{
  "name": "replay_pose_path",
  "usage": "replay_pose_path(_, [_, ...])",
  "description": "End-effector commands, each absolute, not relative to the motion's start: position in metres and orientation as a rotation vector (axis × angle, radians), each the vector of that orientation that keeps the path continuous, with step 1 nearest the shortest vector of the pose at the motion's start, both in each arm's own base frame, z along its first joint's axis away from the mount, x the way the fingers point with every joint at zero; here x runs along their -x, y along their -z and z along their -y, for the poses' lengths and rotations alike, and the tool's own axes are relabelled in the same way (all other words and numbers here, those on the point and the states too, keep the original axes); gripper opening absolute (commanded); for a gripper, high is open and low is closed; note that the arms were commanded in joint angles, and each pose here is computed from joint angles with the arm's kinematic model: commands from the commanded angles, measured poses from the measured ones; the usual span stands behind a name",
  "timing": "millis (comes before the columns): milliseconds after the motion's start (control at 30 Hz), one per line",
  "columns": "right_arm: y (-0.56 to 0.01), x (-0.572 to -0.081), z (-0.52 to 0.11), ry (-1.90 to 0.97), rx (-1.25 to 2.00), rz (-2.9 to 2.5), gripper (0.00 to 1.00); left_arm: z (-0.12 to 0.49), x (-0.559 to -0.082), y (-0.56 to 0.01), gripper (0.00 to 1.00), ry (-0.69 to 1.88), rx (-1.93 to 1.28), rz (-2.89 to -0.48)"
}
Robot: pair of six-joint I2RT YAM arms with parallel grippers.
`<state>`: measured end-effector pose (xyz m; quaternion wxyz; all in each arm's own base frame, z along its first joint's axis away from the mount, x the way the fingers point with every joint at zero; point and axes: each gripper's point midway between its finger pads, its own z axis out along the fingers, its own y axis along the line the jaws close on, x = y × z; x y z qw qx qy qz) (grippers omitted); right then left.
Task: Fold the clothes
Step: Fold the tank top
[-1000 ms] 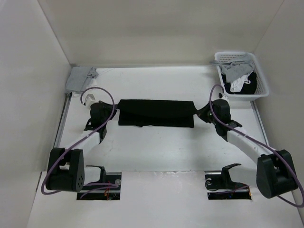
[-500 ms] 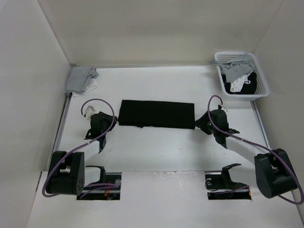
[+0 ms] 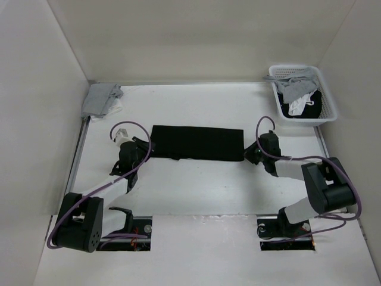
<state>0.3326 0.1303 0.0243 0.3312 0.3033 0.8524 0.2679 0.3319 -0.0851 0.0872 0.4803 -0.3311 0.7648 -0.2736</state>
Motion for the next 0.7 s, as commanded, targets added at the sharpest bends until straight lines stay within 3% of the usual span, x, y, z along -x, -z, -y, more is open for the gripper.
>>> replay_pose_path(0, [-0.053,-0.354,-0.124,-0.757,-0.849,-2.080,0.03,0.103,-0.347,-0.126,0.19,0.754,0.726,-1.771])
replay_pose_path(367, [-0.154,-0.336,-0.057,-0.436,-0.744,-1.865,0.00,0.181,-0.324,-0.131,0.19,0.894,0.550,-1.841])
replay_pose_path(667, [-0.232,-0.335,-0.128,-0.364,-0.385,-1.895,0.01,0.163,-0.307,-0.152,0.21,0.931,0.558,-1.773])
